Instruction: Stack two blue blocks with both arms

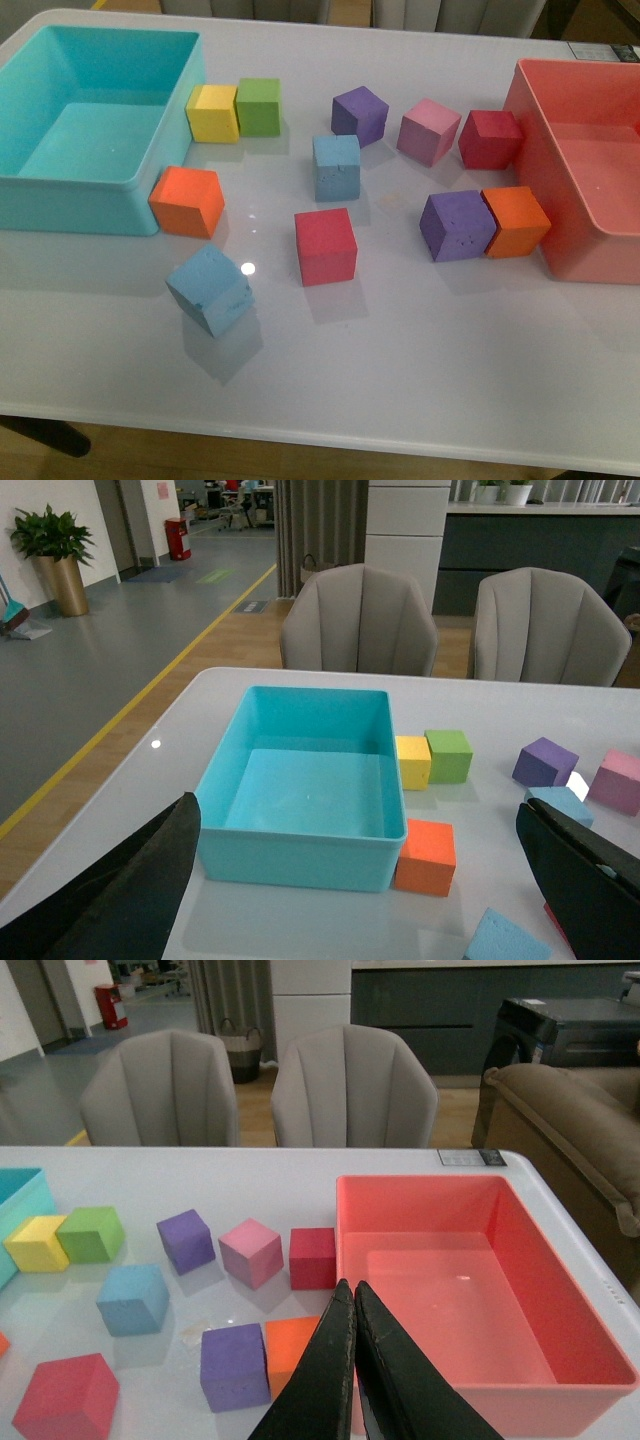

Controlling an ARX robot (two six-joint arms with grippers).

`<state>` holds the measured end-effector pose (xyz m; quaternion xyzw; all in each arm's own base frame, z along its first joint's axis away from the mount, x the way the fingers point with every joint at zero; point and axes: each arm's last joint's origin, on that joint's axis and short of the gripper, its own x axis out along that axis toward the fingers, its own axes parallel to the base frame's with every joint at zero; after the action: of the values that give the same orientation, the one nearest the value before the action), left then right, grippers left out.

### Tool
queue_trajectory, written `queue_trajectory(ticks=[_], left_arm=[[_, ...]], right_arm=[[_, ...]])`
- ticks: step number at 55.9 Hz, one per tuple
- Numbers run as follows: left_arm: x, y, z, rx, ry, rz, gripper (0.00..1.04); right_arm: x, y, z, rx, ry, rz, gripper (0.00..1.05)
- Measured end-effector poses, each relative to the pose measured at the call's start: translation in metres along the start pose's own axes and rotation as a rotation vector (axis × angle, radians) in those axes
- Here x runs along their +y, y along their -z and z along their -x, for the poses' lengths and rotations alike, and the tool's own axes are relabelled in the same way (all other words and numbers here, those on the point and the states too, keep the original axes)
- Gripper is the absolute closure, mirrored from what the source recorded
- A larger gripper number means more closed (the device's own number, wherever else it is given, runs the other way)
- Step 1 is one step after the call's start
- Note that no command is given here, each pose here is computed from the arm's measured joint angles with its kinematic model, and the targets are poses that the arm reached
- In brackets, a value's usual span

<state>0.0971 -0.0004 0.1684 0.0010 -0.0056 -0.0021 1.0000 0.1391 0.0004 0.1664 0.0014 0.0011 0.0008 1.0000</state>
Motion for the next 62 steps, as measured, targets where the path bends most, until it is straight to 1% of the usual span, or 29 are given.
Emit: queue_trajectory(ticks=[18, 53, 60, 62], left_arm=[[0.0, 0.0, 0.0, 0.0, 0.0, 0.0, 0.09], [0.0, 0.0, 0.0, 0.0, 0.0, 0.0, 0.09], [0.0, 0.0, 0.0, 0.0, 0.0, 0.0, 0.09], [0.0, 0.0, 0.0, 0.0, 0.0, 0.0, 0.09]], right_arm=[[0.0, -0.005, 0.013, -0.016, 0.0, 0.0, 1.03], [0.0, -0.005, 0.029, -0.019, 0.0, 0.0, 1.03], [0.0, -0.004, 0.032, -0.016, 0.0, 0.0, 1.03], [0.0, -0.001, 0.036, 0.011, 0.0, 0.0, 1.03]])
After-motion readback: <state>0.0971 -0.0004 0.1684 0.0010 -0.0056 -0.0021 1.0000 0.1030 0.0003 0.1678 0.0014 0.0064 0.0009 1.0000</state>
